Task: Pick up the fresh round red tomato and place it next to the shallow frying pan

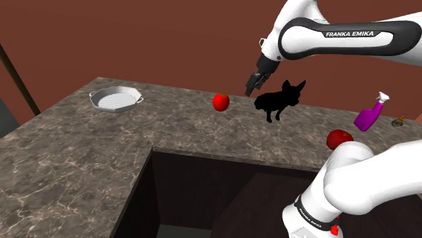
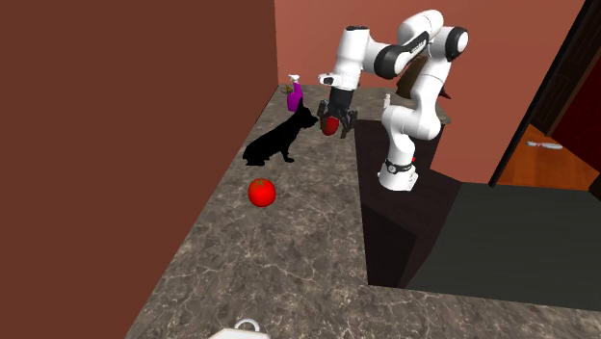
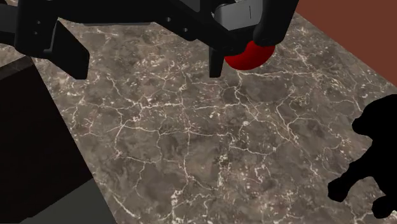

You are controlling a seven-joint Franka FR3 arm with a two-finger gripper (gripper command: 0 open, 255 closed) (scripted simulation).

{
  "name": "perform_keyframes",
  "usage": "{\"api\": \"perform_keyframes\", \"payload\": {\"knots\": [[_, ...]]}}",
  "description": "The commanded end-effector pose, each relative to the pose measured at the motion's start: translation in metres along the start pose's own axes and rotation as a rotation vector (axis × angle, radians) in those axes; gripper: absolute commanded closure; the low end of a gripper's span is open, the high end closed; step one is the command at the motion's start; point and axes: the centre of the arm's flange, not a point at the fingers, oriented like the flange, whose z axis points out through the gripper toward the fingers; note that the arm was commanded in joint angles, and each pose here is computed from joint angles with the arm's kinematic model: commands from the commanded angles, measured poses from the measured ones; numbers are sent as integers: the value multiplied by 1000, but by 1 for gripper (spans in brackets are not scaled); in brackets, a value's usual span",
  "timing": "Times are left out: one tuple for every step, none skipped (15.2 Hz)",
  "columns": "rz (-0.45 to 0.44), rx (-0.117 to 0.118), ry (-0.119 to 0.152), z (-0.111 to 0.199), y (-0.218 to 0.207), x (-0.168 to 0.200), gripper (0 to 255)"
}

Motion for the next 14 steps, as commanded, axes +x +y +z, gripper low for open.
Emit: {"api": "perform_keyframes", "payload": {"knots": [[-15, 13, 28, 15, 21, 8, 0], [-21, 20, 40, 24, 31, 13, 0], [-28, 27, 53, 32, 40, 17, 0], [-35, 34, 65, 40, 49, 22, 0], [-42, 42, 77, 49, 58, 27, 0], [-48, 49, 90, 57, 67, 32, 0], [-55, 56, 102, 65, 76, 37, 0], [-62, 63, 114, 74, 85, 42, 0], [-69, 71, 127, 82, 93, 48, 0], [-75, 78, 139, 91, 102, 53, 0], [-82, 85, 151, 99, 110, 59, 0], [-89, 92, 164, 107, 119, 65, 0], [-96, 100, 176, 116, 127, 71, 0], [-102, 107, 188, 124, 135, 78, 0]]}}
